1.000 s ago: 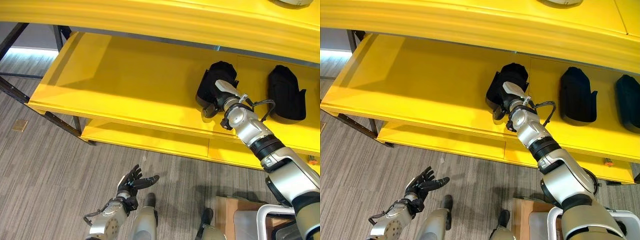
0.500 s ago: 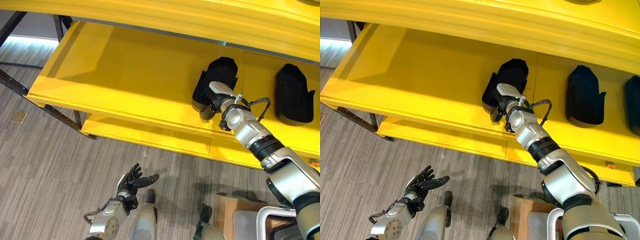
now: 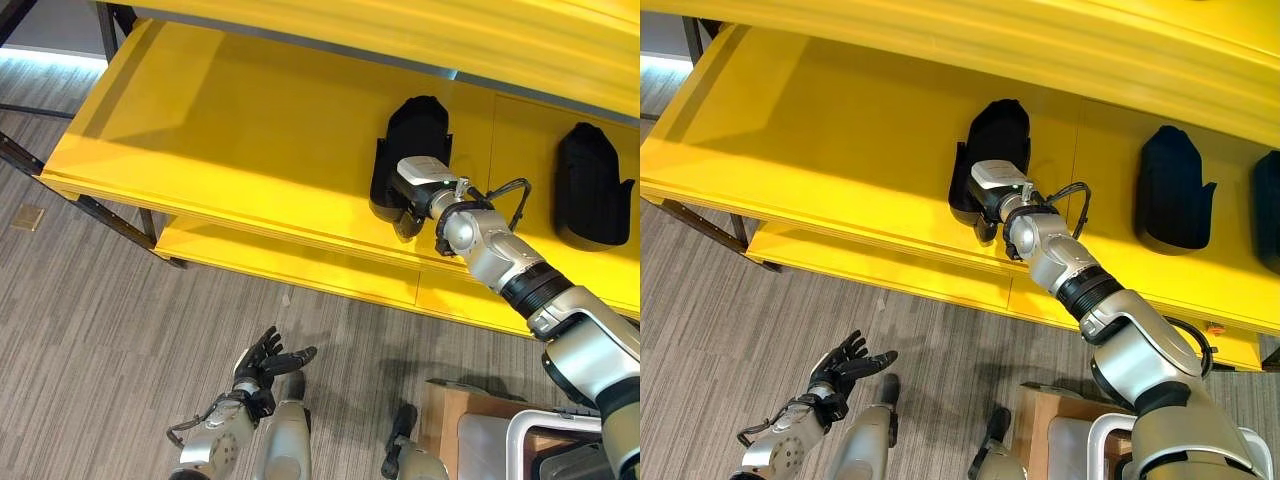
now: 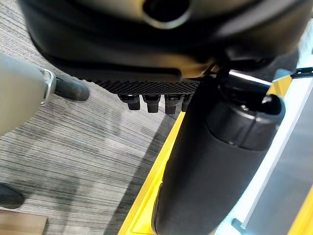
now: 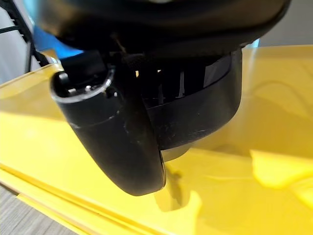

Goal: Move parts from the plastic box to the shelf.

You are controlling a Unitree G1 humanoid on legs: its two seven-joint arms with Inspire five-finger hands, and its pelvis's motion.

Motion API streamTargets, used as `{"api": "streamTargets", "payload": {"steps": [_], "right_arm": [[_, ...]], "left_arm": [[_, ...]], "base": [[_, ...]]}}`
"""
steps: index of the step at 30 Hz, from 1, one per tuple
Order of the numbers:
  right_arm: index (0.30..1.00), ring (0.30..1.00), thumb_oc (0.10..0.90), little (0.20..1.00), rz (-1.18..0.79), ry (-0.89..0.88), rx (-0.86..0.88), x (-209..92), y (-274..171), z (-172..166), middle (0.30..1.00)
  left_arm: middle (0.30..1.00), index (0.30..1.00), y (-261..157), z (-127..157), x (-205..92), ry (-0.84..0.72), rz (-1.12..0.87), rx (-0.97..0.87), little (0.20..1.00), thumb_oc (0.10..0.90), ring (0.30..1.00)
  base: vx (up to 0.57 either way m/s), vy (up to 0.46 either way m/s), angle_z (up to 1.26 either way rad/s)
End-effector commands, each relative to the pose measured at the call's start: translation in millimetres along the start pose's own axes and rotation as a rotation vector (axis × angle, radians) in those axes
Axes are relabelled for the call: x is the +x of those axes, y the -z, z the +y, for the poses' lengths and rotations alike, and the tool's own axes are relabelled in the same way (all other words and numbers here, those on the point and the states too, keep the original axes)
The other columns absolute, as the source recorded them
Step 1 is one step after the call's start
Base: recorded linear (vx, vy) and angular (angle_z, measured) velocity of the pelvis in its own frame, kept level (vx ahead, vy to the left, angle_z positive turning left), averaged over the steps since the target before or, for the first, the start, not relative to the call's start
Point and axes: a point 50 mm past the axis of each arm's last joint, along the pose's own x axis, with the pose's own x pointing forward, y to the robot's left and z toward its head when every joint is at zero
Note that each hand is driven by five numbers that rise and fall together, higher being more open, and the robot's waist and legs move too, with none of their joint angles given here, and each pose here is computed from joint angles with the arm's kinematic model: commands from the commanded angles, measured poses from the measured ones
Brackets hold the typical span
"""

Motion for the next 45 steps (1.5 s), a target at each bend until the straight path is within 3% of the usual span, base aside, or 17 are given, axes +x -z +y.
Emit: {"api": "streamTargets", "payload": {"steps": [1, 30, 45], "right_arm": [[0.300, 0.300, 0.400, 0.300, -0.137, 0.206, -0.121, 1, -35, -72, 0.300], [0.300, 0.300, 0.400, 0.300, 0.218, 0.285, -0.035, 2, 41, -77, 0.300], [0.300, 0.300, 0.400, 0.300, 0.226, 0.342, 0.007, 2, 40, -89, 0.300]], "left_arm": [[1.000, 1.000, -29, -8, -3, 0.053, -0.146, -0.012, 1.000, 0.900, 1.000], [1.000, 1.000, -32, -4, -3, 0.035, -0.157, 0.004, 1.000, 0.900, 1.000], [1.000, 1.000, -34, -7, -3, 0.049, -0.163, 0.000, 1.000, 0.900, 1.000]], "base": [[0.00, 0.000, 0.00], [0.00, 0.000, 0.00], [0.00, 0.000, 0.00]]}}
